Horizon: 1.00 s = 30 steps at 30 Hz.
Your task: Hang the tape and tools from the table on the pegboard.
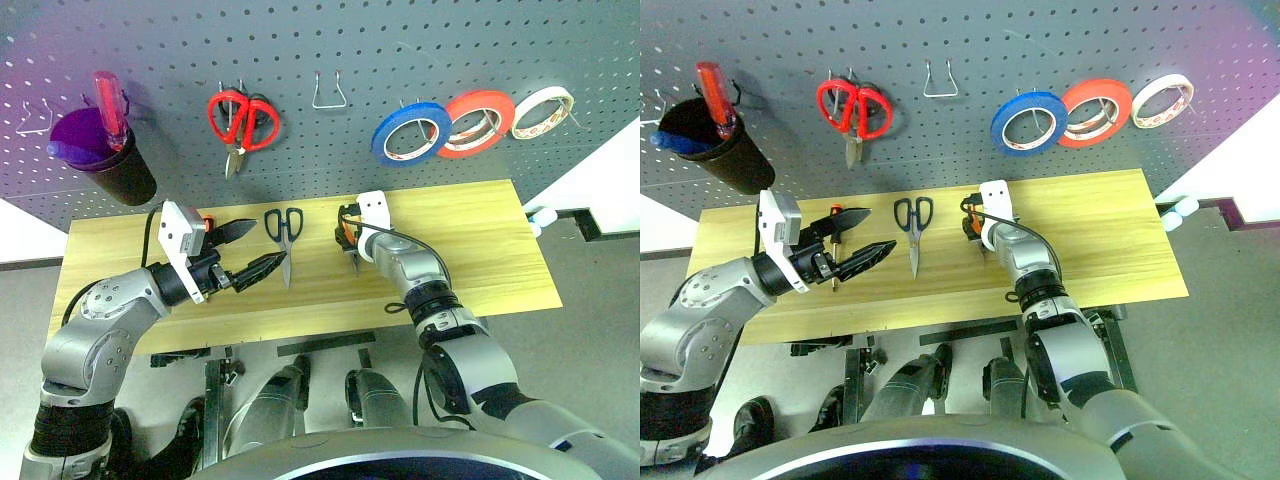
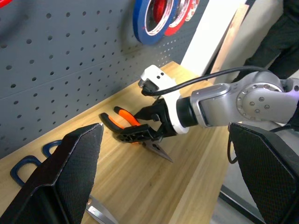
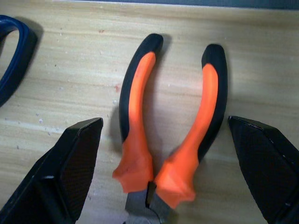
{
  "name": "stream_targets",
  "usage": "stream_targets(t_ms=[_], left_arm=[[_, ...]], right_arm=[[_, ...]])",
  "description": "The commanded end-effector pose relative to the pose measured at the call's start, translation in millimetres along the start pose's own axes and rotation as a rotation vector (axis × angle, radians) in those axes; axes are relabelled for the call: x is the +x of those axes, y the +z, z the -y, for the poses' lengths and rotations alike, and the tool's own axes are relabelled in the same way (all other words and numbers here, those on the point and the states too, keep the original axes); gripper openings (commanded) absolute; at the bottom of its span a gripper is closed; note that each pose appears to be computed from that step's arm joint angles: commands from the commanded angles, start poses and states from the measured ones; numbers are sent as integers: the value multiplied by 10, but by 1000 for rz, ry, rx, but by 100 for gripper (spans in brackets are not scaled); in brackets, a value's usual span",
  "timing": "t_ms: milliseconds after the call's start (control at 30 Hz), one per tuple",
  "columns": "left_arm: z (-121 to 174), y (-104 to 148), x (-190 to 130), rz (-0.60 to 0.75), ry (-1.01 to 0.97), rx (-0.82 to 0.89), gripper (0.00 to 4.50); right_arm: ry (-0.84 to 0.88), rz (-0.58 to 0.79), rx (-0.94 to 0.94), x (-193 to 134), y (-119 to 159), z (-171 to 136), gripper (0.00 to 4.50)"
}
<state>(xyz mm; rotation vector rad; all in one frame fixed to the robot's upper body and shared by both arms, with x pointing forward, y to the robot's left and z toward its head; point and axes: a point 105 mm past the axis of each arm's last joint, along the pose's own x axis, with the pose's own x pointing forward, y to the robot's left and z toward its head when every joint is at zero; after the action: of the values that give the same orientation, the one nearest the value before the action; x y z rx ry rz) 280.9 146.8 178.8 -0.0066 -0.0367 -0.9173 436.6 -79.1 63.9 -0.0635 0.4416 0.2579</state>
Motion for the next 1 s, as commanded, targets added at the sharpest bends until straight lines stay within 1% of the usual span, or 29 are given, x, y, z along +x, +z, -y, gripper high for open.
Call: stream_targets(t_ms=[33,100,200,267,433,533,667,733,933,1000], left_arm=[[62,114,-23,43,-11,29,450],[65,115,-22,44,-10,29,450],[58,116,-25,45,-6,29,450],[54,116,-27,42,-6,33,450],[40,124,-23,45,-3,31,450],[39,125,-22,46,-2,30,450],[46,120,-23,45,-4,28,450],[43,121,-22,46,-5,27,450],[44,110,-8,46,-8,24,450],[41,118,-1,50,-9,23,450]], right_arm=[[-11,13,-5,7,67,12,392],[-3,5,-3,12,43,-1,323],[3,0,-6,15,33,-11,242],[3,3,-3,17,40,-12,209],[22,3,2,18,39,-35,209],[37,-11,-17,18,1,-68,209],[36,-5,-49,16,16,-64,209],[48,10,-95,14,48,-85,209],[123,106,23,-62,231,-121,209],[129,125,6,-97,253,-104,209]])
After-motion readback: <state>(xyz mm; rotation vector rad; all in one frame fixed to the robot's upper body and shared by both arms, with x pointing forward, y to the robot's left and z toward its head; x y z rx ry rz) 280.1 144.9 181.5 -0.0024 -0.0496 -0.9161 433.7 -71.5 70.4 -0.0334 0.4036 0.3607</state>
